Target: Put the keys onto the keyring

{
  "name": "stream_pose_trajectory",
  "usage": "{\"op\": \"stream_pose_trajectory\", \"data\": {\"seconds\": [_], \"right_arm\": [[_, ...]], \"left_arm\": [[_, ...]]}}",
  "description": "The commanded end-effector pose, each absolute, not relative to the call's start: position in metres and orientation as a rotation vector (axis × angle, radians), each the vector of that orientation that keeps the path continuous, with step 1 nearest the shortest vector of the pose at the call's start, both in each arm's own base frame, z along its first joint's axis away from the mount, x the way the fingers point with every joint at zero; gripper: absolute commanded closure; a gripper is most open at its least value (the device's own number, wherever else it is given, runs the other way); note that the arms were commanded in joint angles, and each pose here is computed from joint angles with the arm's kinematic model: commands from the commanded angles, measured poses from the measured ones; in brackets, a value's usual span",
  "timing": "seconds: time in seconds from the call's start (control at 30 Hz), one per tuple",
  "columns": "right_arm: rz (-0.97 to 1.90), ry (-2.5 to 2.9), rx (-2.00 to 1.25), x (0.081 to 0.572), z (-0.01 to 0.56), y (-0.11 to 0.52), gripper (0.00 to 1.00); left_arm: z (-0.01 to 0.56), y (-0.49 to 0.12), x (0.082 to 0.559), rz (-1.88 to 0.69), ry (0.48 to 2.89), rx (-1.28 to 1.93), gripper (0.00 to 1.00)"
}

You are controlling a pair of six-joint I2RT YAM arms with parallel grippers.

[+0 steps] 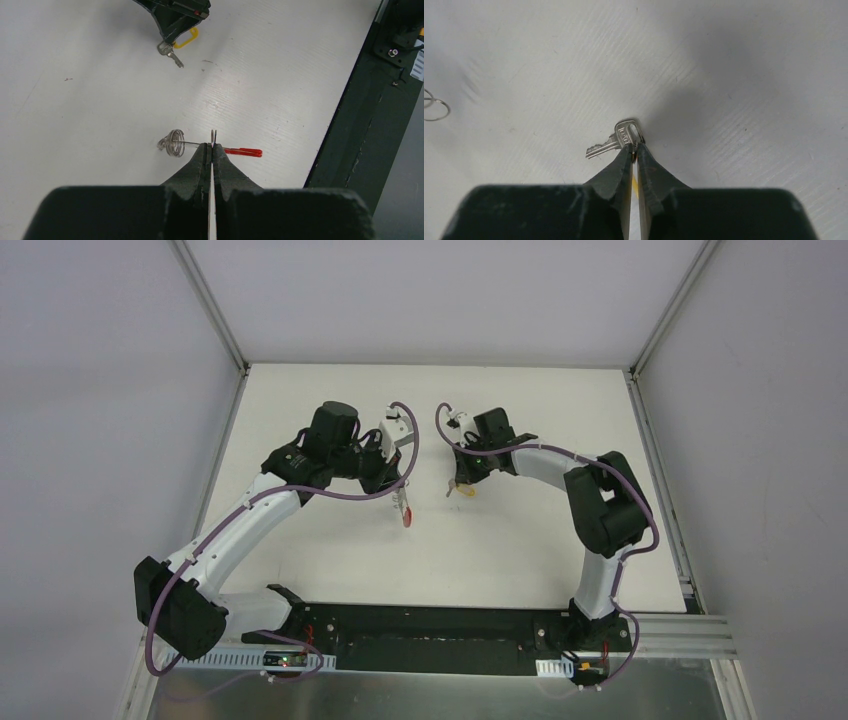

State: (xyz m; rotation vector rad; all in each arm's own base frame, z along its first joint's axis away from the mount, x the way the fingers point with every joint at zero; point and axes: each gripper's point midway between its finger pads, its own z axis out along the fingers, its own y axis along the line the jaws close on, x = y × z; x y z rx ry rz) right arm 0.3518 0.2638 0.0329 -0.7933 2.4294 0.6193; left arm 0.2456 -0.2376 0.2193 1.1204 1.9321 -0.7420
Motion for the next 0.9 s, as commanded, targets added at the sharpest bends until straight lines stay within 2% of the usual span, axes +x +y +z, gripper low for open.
{"op": "stream_pose_trajectory", "data": {"seconds": [0.0, 0.57, 0.87], "right_arm": [[0.566, 2.412, -0.814, 0.3606, 0.0369, 0.2641, 0.91], [0.589, 2.422, -0.832, 0.3555, 0.0355, 0.2653, 0.88], [0.621, 2.418, -0.843, 0.3539, 0.0360, 0.2699, 0.97]], "left_arm": [[0.2389, -0.2414, 0.2448, -0.770, 1.841, 1.122, 1.00], [0.2380, -0.2417, 0.2442, -0.773, 1.840, 1.128, 1.00], [0.2359, -0.2419, 0.2441, -0.774, 1.843, 1.133, 1.00]]}}
